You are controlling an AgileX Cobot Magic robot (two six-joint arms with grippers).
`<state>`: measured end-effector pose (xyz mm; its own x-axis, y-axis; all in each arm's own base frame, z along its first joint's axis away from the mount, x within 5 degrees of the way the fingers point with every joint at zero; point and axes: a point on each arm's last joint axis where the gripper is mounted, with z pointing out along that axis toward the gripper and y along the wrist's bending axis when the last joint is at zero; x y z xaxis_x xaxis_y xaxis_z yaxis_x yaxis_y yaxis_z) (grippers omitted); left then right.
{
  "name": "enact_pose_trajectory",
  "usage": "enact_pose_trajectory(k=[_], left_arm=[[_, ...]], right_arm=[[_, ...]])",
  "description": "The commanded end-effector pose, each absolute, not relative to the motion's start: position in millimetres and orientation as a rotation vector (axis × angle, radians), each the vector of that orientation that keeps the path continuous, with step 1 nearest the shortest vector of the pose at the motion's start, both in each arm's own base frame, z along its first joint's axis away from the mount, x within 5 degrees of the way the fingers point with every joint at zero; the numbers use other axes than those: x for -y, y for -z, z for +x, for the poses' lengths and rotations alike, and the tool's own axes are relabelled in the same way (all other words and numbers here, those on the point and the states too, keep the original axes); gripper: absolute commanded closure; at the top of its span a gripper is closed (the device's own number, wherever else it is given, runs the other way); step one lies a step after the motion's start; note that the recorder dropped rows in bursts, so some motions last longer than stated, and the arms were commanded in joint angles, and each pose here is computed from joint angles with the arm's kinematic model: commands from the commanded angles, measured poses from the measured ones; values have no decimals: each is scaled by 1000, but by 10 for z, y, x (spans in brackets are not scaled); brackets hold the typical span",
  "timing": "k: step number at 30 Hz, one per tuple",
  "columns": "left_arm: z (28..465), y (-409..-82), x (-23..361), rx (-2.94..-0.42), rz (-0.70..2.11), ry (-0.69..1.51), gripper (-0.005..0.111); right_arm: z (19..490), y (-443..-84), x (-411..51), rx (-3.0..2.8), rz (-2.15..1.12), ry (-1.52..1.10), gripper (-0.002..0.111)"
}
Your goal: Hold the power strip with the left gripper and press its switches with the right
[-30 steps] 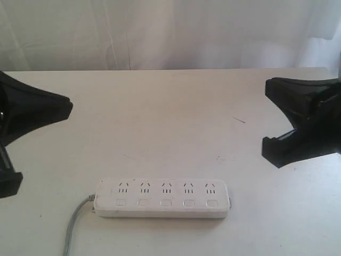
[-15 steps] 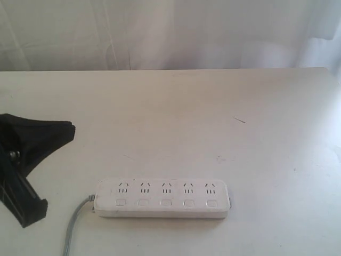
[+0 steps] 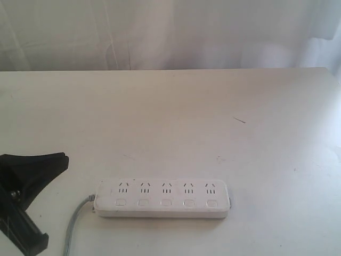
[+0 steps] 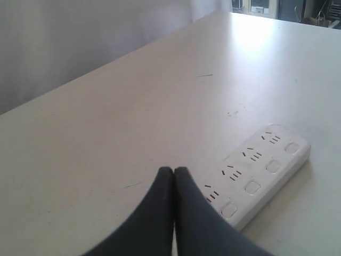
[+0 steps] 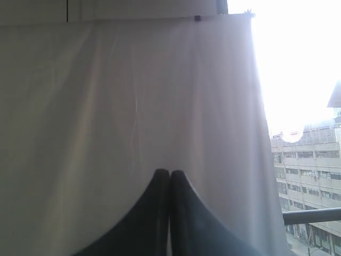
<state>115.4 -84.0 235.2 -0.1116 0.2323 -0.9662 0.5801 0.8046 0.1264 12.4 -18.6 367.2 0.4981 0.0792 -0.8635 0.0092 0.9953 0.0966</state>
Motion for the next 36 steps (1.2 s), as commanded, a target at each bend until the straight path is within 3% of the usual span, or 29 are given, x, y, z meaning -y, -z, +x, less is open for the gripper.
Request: enact_pose_trajectory(k=[1, 7, 9, 15, 17, 22, 28, 36], left_arm=[[1131, -2306, 821, -1699, 622, 344, 107], [1102, -2275, 816, -1727, 642, 354, 107], [1086, -2301, 803, -1710, 634, 359, 107], [998, -2402, 743, -1640, 619, 380, 107], [964, -2414, 727, -1636, 624, 391, 107], [900, -2428, 699, -1632, 637, 411, 107], [863, -2431, 684, -1635, 646, 423, 107], [852, -2411, 687, -1654, 662, 428, 107]], right_arm=[[107, -3676, 195, -1041, 104, -42, 108], [194, -3570, -55, -1116, -118, -197, 108], [227, -3488, -112, -1152, -25, -449, 108], [281, -3342, -65, -1087, 645, -1300, 108], [210, -3347, -60, -1020, 664, -1411, 108], [173, -3255, -77, -956, 611, -1439, 108], [323, -2960, -64, -1065, 677, -1222, 108], [370, -2847, -64, -1110, 685, -1175, 108]])
